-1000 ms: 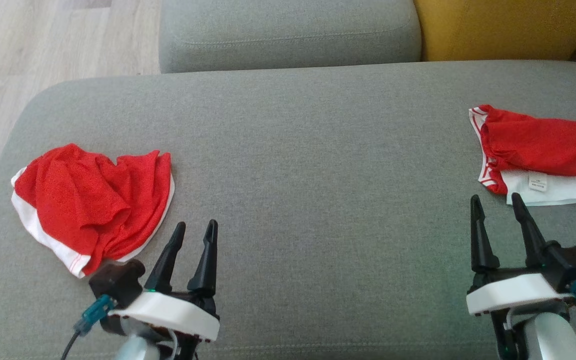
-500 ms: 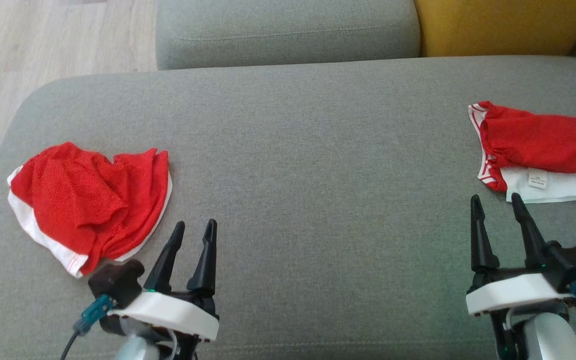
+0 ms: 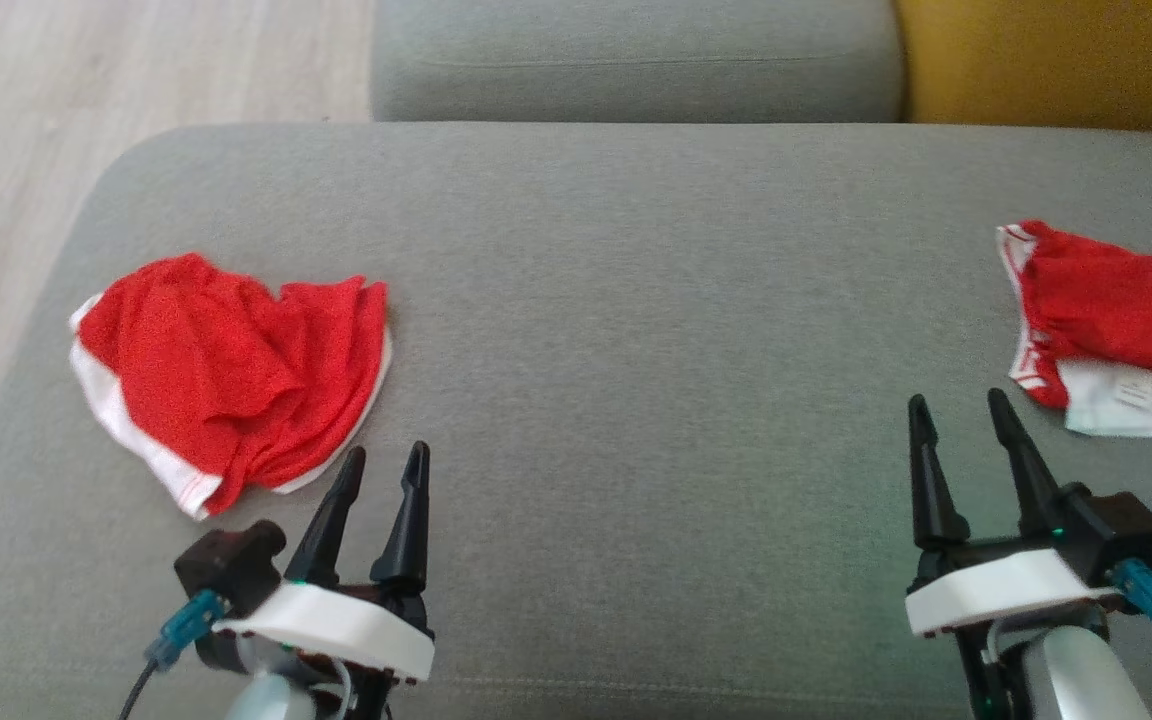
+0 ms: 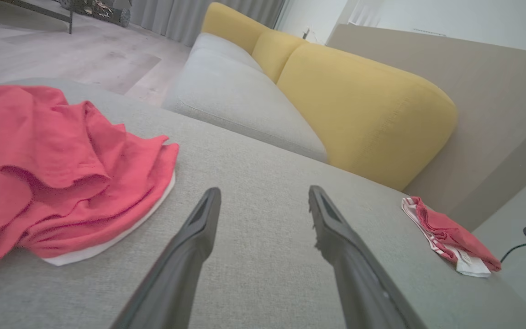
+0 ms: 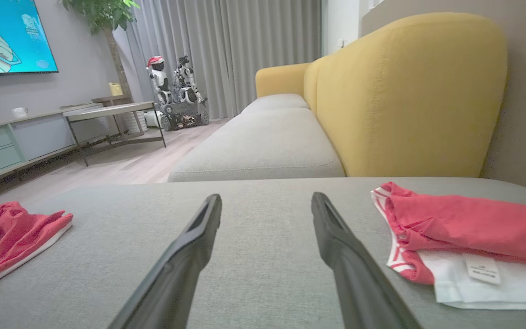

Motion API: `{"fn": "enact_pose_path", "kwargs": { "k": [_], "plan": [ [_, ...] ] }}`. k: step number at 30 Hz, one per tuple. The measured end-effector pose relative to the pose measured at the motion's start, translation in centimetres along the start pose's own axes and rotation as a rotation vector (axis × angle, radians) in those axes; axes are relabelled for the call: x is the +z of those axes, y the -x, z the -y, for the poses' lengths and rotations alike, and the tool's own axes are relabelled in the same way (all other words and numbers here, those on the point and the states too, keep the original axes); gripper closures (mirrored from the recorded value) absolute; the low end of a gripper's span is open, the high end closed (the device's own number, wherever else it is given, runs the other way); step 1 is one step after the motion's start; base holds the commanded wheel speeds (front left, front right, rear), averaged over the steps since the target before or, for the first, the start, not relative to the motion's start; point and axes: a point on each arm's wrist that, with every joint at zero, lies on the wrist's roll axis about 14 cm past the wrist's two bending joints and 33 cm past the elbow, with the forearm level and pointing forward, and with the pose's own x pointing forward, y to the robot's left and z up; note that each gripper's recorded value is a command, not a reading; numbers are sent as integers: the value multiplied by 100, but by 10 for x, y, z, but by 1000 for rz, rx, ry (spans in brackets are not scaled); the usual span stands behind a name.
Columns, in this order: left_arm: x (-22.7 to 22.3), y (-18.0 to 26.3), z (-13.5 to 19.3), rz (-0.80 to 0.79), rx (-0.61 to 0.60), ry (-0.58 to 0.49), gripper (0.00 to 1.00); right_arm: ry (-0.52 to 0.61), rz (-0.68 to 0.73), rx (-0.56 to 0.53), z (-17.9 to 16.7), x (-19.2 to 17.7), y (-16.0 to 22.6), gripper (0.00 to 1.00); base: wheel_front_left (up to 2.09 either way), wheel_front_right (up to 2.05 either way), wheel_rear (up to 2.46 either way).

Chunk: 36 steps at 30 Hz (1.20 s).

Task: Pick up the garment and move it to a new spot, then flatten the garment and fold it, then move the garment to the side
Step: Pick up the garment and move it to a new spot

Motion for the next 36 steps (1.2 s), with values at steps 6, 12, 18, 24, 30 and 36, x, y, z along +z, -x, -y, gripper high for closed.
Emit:
{"fn": "enact_pose_path", "kwargs": {
  "k": [6,12,18,24,30,36],
  "plan": [
    [13,11,-22,41,74,-3,0,-23,-18,104,-35,-7,-15,0,0,0,0],
    [28,28,-48,91,168,-7,0,-37,-35,225,-75,-13,-27,0,0,0,0],
    [46,49,-66,156,241,-12,0,-46,-39,315,-107,-13,-32,0,0,0,0],
    [57,73,-79,206,302,-10,0,-49,-30,396,-136,-8,-33,0,0,0,0],
    [60,80,-83,221,324,-10,0,-47,-30,423,-145,-7,-33,0,0,0,0],
    [62,81,-86,225,334,-10,0,-56,-34,427,-147,-9,-33,0,0,0,0]
  ]
}}
